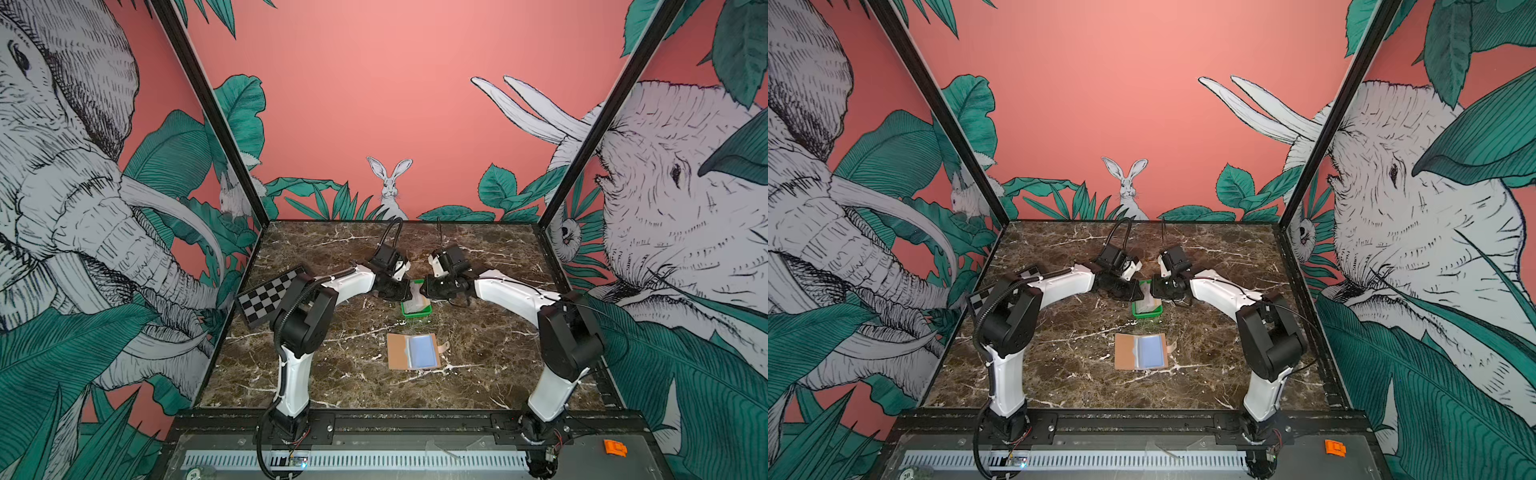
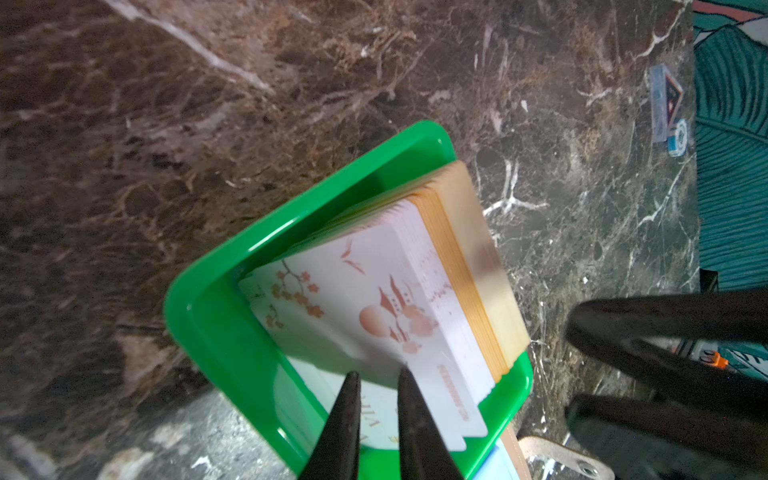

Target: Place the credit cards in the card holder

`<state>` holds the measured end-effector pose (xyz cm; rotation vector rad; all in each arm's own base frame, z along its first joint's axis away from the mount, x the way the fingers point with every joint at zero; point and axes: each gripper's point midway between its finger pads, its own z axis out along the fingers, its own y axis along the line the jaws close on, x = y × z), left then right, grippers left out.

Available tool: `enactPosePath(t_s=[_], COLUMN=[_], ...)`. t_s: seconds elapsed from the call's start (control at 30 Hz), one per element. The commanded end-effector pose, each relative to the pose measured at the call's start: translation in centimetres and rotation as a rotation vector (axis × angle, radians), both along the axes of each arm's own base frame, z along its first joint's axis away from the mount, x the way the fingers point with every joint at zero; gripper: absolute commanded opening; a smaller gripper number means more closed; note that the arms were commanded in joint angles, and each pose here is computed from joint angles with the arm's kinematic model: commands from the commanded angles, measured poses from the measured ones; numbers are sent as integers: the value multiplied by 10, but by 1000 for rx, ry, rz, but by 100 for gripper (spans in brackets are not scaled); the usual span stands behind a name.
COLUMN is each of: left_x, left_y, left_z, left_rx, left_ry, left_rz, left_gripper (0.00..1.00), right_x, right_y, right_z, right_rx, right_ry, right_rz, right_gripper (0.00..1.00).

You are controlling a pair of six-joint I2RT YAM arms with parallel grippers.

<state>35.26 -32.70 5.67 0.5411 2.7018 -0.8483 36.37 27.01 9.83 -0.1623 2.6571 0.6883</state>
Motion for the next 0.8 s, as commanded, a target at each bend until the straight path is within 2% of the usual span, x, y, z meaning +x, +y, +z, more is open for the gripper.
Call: enactPosePath(t_s=[0.0, 0.4, 0.43, 0.77], left_x=[-4, -5, -5, -5], left_y=[6, 4, 4, 4], left_z=[-12, -12, -12, -12], left_rx=[44, 44, 44, 43], left_ry=[29, 29, 29, 28], left_rz=[3, 1, 0, -1], left_gripper=[19, 19, 19, 19], right_x=[8, 10, 16, 17], right_y=[13, 22, 27, 31], right_z=[2, -16, -6, -15], right_rx=[34, 23, 38, 26], right_ry=[-10, 25, 2, 14], right_rz=[16, 32, 36, 43], right_gripper=[23, 16, 16, 13])
